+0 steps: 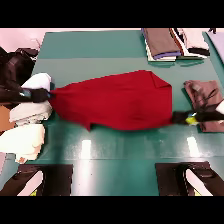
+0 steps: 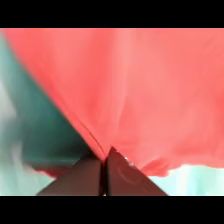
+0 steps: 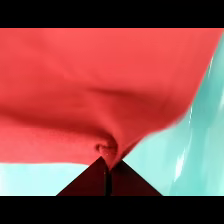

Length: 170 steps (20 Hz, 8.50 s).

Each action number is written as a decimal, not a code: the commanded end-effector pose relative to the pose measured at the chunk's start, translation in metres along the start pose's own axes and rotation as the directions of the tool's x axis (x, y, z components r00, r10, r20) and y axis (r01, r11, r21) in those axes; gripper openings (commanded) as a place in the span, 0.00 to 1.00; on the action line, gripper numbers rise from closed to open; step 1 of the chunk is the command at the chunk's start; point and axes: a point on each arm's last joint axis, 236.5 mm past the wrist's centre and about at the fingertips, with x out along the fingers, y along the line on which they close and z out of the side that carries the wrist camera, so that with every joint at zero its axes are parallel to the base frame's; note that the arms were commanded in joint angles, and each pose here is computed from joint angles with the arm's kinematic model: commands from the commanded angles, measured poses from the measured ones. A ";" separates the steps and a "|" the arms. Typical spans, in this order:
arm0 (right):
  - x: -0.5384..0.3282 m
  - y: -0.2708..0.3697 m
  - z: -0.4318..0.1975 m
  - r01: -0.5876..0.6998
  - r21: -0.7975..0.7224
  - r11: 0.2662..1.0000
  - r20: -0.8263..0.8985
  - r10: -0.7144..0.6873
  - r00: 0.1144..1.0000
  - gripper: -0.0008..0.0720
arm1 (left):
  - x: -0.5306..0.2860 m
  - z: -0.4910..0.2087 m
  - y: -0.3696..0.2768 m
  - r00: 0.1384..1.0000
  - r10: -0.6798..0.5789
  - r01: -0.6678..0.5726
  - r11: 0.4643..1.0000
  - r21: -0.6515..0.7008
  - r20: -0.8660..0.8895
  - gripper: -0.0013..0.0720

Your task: Fold the shirts.

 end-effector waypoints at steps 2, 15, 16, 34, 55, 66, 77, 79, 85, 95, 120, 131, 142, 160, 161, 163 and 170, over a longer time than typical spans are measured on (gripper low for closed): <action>-0.193 0.063 0.090 0.048 -0.193 0.980 0.540 0.066 0.839 0.04 | -0.149 0.095 -0.091 0.907 -0.051 -0.038 0.978 0.203 0.418 0.05; -0.404 0.082 0.122 0.289 -0.159 0.944 0.820 -0.036 0.571 0.04 | -0.354 0.141 -0.206 0.610 -0.185 -0.182 0.913 0.364 0.770 0.05; -0.378 0.074 0.132 0.260 -0.167 0.951 0.777 -0.035 0.628 0.04 | -0.327 0.147 -0.194 0.674 -0.161 -0.161 0.920 0.356 0.721 0.05; 0.043 -0.033 0.269 0.135 -0.143 0.980 0.108 -0.120 0.987 0.04 | 0.183 0.113 0.074 0.997 0.037 -0.043 0.996 -0.080 -0.071 0.05; 0.020 -0.042 0.146 0.127 -0.106 0.986 -0.047 -0.132 0.990 0.55 | 0.126 -0.048 0.077 0.825 0.122 -0.164 0.986 -0.026 -0.551 0.70; -0.027 -0.002 0.077 0.080 -0.152 0.985 0.112 -0.063 0.992 0.55 | 0.047 -0.259 0.066 0.737 0.119 -0.291 0.944 -0.154 -0.666 0.70; -0.035 -0.009 0.067 0.085 -0.131 0.988 0.085 -0.074 0.994 0.54 | 0.078 -0.253 0.017 0.826 -0.123 -0.091 0.934 -0.346 -0.550 0.16; -0.035 -0.027 0.053 0.097 -0.082 0.992 0.041 -0.094 0.995 0.55 | 0.073 -0.253 0.012 0.813 -0.136 -0.065 0.945 -0.321 -0.566 0.05; 0.001 -0.119 -0.066 0.160 0.240 0.957 -0.227 -0.105 0.968 0.72 | 0.069 -0.230 0.011 0.833 -0.114 -0.038 0.964 -0.262 -0.542 0.05; 0.076 -0.090 -0.102 -0.011 0.396 0.918 -0.336 0.156 0.929 0.59 | 0.069 -0.227 0.010 0.836 -0.114 -0.022 0.970 -0.240 -0.537 0.05; 0.013 -0.077 0.063 0.080 0.011 0.997 -0.068 -0.079 0.995 0.04 | 0.089 -0.052 0.048 0.978 0.117 -0.135 0.986 -0.100 -0.171 0.05; 0.080 -0.038 0.158 0.019 -0.126 0.992 -0.100 -0.032 0.995 0.08 | 0.158 -0.001 0.075 0.991 0.102 -0.114 0.984 -0.138 -0.091 0.11; 0.055 -0.120 0.121 -0.180 0.217 0.960 -0.115 0.208 0.971 0.74 | 0.142 0.004 0.033 0.984 0.013 -0.029 0.996 -0.089 -0.180 0.05; 0.034 0.004 0.164 -0.340 -0.099 0.935 0.036 0.345 0.938 0.04 | 0.282 -0.047 -0.132 0.941 -0.163 0.171 0.985 0.001 -0.297 0.05; 0.014 0.024 0.172 -0.341 -0.147 0.928 0.057 0.353 0.934 0.04 | 0.295 -0.053 -0.140 0.934 -0.168 0.180 0.984 0.011 -0.315 0.05; -0.015 0.063 0.179 -0.350 -0.220 0.910 0.081 0.375 0.923 0.04 | 0.315 -0.065 -0.154 0.920 -0.178 0.201 0.979 0.029 -0.350 0.05; -0.073 0.190 0.177 -0.433 -0.436 0.789 0.093 0.518 0.850 0.04 | 0.333 -0.086 -0.163 0.894 -0.180 0.215 0.976 0.041 -0.409 0.05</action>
